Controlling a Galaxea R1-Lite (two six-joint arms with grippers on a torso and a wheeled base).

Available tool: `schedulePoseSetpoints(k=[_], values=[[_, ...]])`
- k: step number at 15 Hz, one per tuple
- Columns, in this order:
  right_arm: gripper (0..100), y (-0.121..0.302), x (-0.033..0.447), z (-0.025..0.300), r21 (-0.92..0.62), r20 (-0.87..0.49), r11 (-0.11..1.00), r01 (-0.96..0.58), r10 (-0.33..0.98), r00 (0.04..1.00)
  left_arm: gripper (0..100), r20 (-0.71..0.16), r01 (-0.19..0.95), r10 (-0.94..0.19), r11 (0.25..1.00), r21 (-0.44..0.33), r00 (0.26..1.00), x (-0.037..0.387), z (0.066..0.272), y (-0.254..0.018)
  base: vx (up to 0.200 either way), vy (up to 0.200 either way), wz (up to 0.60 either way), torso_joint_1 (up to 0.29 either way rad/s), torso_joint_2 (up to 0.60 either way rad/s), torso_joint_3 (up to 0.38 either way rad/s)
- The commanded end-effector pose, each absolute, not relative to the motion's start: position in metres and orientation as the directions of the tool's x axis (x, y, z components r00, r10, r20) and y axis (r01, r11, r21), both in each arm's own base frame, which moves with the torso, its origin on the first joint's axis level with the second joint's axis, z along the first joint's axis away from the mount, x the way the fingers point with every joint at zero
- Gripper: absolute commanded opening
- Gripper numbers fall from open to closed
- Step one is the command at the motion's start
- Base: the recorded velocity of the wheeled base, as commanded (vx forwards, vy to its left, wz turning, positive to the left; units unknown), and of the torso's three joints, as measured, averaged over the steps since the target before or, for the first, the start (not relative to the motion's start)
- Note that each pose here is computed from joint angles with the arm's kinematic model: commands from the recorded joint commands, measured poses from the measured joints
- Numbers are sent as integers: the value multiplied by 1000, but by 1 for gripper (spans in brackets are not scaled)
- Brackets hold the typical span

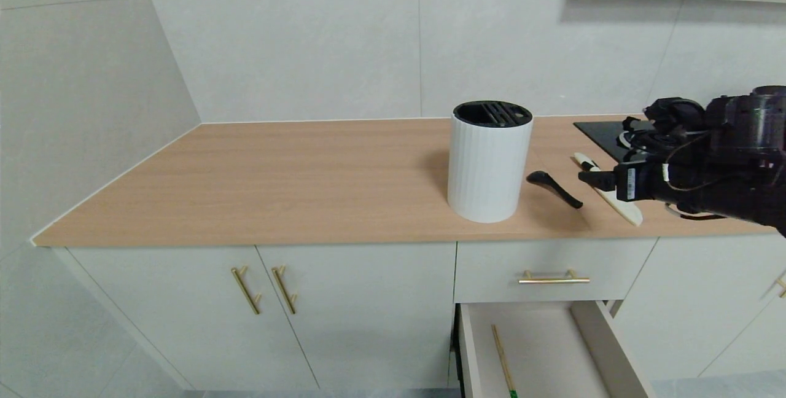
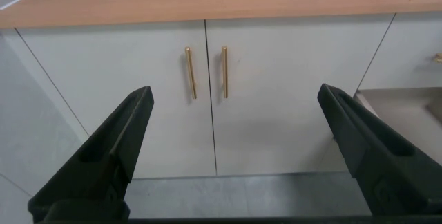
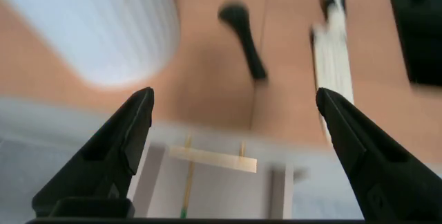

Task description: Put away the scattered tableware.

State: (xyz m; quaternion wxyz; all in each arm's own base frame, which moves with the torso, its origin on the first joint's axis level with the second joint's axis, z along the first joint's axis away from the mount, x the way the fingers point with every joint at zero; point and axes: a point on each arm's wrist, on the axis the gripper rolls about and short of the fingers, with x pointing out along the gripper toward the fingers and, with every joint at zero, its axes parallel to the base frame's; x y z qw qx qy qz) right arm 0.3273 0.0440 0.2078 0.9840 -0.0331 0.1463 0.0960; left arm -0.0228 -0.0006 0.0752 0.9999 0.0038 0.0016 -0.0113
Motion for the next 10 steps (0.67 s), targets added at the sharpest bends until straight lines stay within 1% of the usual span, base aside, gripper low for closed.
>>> schedulePoseSetpoints(k=[1, 4, 7, 10], values=[[100, 42, 386, 176, -49, -334, 973, -227, 198, 922, 100, -3, 23, -23, 1000, 8, 1000, -23, 75, -1, 0, 0, 0, 0, 0, 0], [100, 41, 412, 149, -37, -366, 959, -283, 250, 896, 100, -3, 21, -21, 1000, 8, 1000, -23, 75, -1, 0, 0, 0, 0, 0, 0], [100, 31, 427, 123, -35, -393, 953, -302, 265, 880, 100, -3, 21, -21, 1000, 8, 1000, -23, 75, -1, 0, 0, 0, 0, 0, 0], [100, 23, 433, 115, -34, -381, 955, -293, 259, 887, 100, -3, 21, -21, 1000, 8, 1000, -23, 75, -1, 0, 0, 0, 0, 0, 0]])
